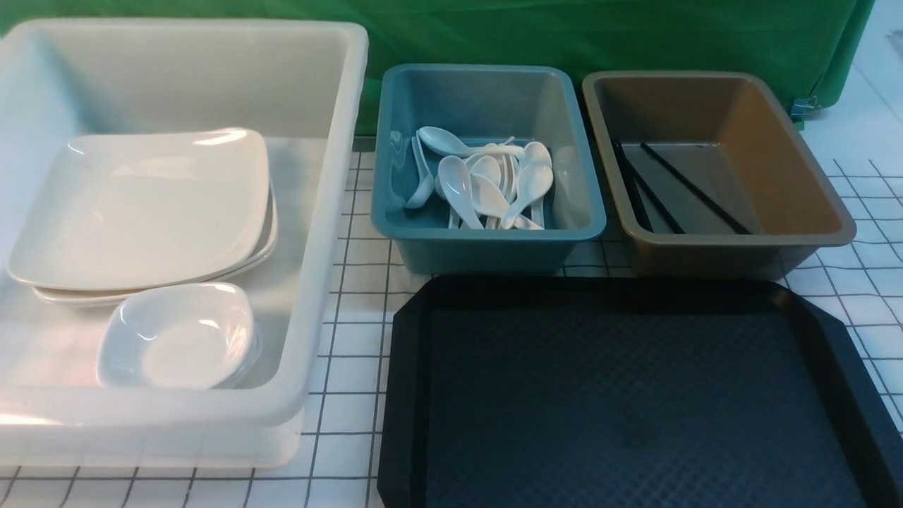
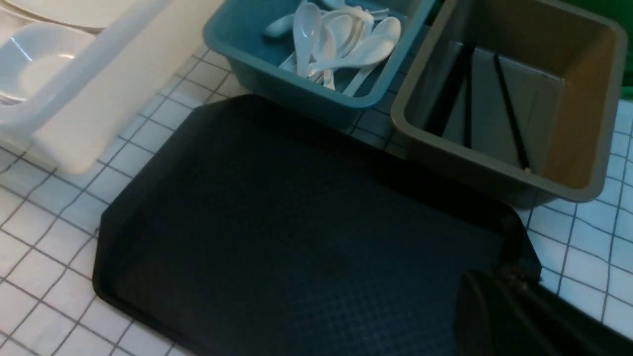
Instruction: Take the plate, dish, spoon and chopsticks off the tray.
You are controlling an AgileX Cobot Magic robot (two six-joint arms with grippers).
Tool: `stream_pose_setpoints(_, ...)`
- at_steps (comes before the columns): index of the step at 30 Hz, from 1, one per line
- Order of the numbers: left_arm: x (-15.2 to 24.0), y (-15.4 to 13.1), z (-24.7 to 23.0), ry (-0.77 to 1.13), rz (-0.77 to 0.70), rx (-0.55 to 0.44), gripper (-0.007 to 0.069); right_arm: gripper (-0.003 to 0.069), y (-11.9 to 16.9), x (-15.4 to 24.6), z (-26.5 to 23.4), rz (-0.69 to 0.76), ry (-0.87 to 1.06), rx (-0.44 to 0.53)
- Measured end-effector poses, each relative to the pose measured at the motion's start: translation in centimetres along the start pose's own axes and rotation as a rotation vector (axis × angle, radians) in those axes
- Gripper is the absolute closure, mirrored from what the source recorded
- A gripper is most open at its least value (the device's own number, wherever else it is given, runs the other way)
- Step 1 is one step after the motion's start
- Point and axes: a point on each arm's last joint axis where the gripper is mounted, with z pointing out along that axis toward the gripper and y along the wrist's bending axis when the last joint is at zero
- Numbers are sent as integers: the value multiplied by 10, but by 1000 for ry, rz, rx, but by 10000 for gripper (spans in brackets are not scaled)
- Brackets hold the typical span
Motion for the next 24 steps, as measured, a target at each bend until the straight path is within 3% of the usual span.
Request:
stream_pose_setpoints(5, 1, 2, 0, 6, 12, -21, 605, 619, 4, 64, 17, 18, -246, -14)
stream_pose_setpoints(10, 0, 1, 0, 5, 10, -16, 605, 617, 9, 96, 46, 17, -383, -32)
stream_pose_setpoints(18, 1, -5, 0, 12, -18, 44, 605, 615, 13, 105, 60, 69, -413, -68)
stream_pose_setpoints(24, 13, -38, 14, 97, 87, 135, 605, 600, 13, 105, 60, 72, -420, -70)
